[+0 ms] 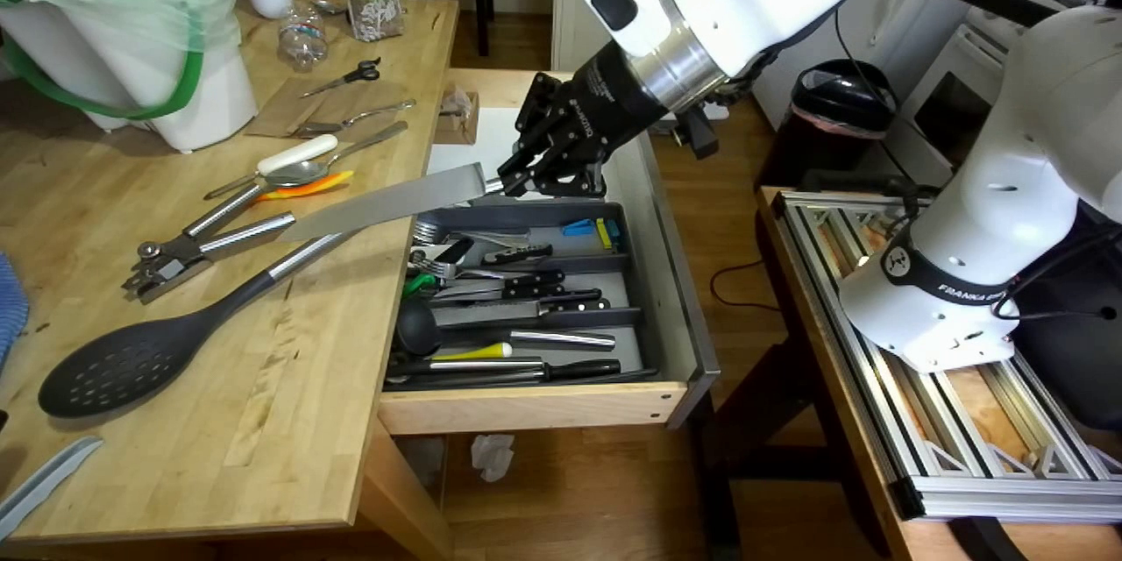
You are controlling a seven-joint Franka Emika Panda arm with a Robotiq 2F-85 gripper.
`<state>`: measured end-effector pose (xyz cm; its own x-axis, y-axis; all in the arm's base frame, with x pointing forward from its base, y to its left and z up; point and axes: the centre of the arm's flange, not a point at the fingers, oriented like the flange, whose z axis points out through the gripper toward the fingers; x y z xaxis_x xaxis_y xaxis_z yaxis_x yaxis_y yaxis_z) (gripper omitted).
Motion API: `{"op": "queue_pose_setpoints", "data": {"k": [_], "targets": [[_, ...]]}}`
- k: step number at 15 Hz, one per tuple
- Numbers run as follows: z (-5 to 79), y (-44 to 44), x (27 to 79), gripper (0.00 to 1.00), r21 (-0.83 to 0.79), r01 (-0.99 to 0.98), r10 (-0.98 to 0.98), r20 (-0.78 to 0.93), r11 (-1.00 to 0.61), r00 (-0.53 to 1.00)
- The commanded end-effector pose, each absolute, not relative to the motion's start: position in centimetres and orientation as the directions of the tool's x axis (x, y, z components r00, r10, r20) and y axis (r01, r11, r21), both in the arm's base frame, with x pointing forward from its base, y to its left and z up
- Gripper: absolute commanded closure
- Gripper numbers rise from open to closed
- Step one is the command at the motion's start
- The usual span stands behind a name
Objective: Take the big knife out of the drawer
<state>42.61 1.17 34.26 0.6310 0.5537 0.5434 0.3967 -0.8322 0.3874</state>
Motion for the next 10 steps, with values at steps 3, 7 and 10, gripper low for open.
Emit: {"op": "queue_pose_setpoints", "data": {"k": [3, 7, 10], "targets": [[32.5, 0.4, 45.1, 0.95, 0.405, 0.489, 0.633, 0.559, -0.772, 0.536], [35.3, 1.4, 45.5, 0.79, 0.406, 0.469, 0.62, 0.55, -0.784, 0.56], [35.2, 1.3, 45.7, 0.79, 0.406, 0.474, 0.623, 0.547, -0.782, 0.559]]}}
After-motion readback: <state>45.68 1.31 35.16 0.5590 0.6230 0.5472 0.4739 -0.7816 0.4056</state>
